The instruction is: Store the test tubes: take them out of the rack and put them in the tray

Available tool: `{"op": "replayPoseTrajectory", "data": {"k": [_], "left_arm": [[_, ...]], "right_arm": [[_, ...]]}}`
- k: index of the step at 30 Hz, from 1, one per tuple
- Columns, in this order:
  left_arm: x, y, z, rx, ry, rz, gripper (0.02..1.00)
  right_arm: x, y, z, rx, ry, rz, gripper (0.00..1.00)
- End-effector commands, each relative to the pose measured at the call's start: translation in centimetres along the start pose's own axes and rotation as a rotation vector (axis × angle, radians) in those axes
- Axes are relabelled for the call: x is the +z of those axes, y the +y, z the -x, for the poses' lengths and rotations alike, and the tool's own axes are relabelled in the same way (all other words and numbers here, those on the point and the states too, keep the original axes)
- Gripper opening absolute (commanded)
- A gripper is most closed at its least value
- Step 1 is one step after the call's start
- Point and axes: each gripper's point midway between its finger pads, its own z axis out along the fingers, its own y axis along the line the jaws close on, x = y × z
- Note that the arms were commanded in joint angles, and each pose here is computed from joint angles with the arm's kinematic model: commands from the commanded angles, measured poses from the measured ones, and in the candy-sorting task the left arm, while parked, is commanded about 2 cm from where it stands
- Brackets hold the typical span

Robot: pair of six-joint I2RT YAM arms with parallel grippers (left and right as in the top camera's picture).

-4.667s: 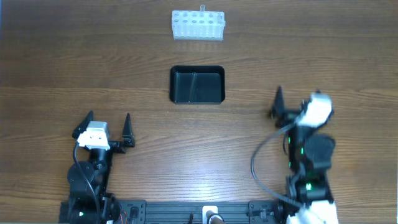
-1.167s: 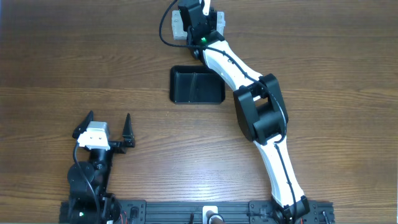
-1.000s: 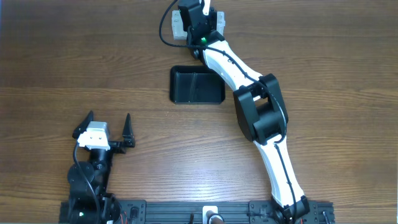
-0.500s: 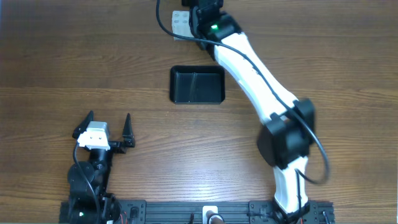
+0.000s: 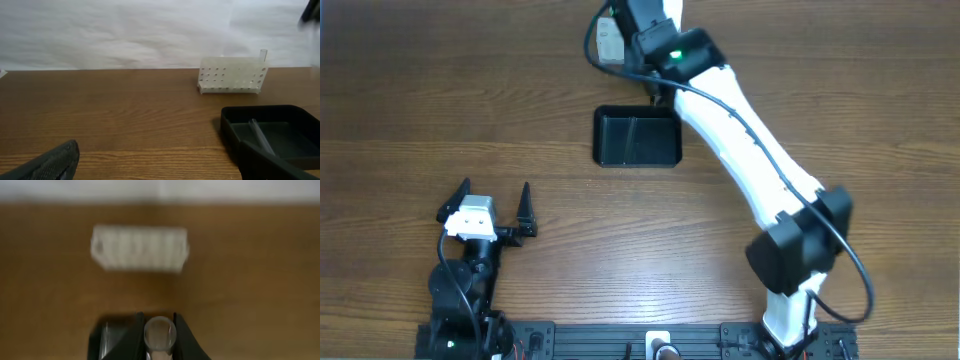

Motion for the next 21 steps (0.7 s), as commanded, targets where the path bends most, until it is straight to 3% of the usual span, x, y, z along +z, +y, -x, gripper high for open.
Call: {"op": "replayPoseTrajectory", "data": {"k": [1,10,21], "left_arm": [[0.0,-0.1,-0.2,0.007,0.000,-0.008,1.000],[0.0,-0.1,-0.2,0.007,0.000,-0.008,1.000],[0.0,-0.1,-0.2,0.007,0.000,-0.008,1.000]], "right_arm": [[3.8,0.5,-4.6,0.054,0.147,0.010,0.040],[7.9,0.7,-7.4,0.133,0.135,0.011,0.053],[11.2,1.1,-9.5,0.144,0.180,-0.003,0.080]]}}
